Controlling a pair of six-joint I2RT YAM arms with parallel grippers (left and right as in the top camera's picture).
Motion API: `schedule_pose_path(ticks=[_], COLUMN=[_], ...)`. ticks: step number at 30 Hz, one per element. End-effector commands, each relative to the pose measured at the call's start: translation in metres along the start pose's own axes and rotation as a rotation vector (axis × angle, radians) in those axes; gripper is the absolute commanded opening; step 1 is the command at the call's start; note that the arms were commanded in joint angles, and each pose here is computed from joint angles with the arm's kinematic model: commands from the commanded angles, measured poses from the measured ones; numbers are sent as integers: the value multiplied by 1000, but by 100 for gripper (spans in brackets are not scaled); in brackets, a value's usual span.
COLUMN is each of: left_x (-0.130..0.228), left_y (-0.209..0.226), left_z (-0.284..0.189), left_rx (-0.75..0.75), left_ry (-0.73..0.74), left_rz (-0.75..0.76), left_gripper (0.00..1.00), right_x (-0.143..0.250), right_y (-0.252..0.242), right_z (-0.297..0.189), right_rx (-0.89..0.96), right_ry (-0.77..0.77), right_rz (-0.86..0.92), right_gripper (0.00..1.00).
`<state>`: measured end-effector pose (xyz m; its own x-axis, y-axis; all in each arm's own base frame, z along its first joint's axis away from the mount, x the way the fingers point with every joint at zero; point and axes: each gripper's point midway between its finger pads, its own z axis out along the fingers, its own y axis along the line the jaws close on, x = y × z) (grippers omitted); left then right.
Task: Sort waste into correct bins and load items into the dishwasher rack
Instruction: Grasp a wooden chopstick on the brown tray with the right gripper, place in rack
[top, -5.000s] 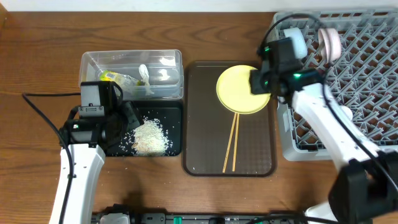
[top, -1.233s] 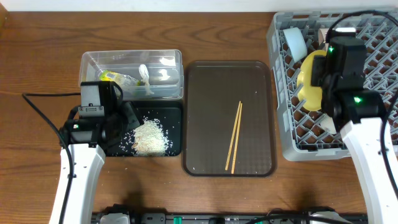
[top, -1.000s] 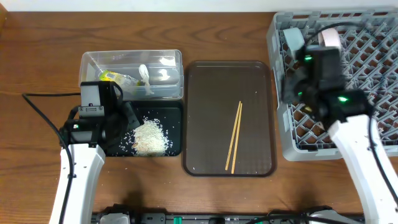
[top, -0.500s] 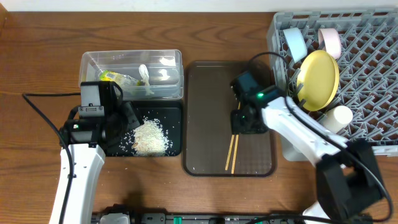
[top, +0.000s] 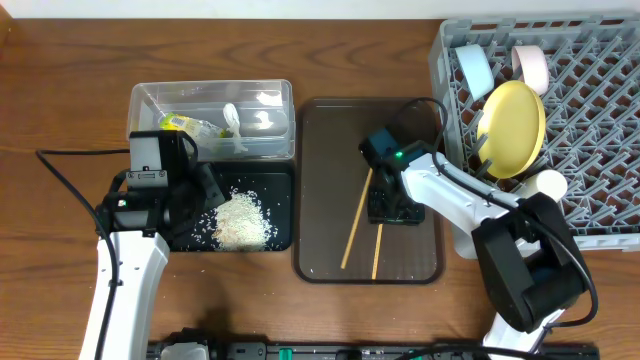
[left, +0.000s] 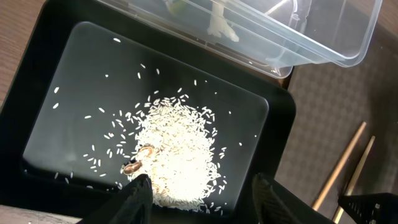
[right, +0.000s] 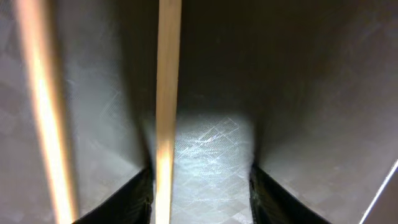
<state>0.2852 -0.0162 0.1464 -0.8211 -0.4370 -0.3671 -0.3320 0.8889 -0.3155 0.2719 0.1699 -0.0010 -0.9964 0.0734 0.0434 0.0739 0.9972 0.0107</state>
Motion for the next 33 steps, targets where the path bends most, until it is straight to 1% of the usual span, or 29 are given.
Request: schedule_pose_path(ticks=[1,3,4,5,9,12,14,17,18,20,24,29,33], left_x=[-1,-1,-1,-1,-1,-1,-1,-1,-1,-1,-1,-1,-1], left_y=[3,3,3,3,3,3,3,3,3,3,3,3,3], left_z=[1,1,1,1,1,1,1,1,1,1,1,1,1], left_rx=[-12,-12,-12,-13,-12,-12,-12,-12,-12,-12,-12,-12,-12], left_ry=[1,1,1,1,1,1,1,1,1,1,0,1,0], left_rz=[14,14,14,14,14,14,14,14,14,14,14,14,14], left_gripper=[55,55,55,55,55,55,55,55,55,55,55,55,55], right_x=[5,5,5,5,1,-15,-32,-61,-73,-87,-109,-117,-117], right_y=[2,2,2,2,3,5,4,-3,-10,-24,-66,-111,-133], right_z=[7,7,7,7,4,-13,-34,-78,-99,-126,-165,-171,-165], right_rx=[20,20,19,19,10,-26,-57,-101,-112,-116,-97,-54,-35], right_ry=[8,9,9,9,-5,-58,-113,-223,-273,-327,-385,-379,-348], right_rz=[4,3,3,3,6,-24,-57,-114,-135,-150,-123,-140,-133], right_gripper=[32,13,6,2,1,1,1,1,1,1,1,1,1])
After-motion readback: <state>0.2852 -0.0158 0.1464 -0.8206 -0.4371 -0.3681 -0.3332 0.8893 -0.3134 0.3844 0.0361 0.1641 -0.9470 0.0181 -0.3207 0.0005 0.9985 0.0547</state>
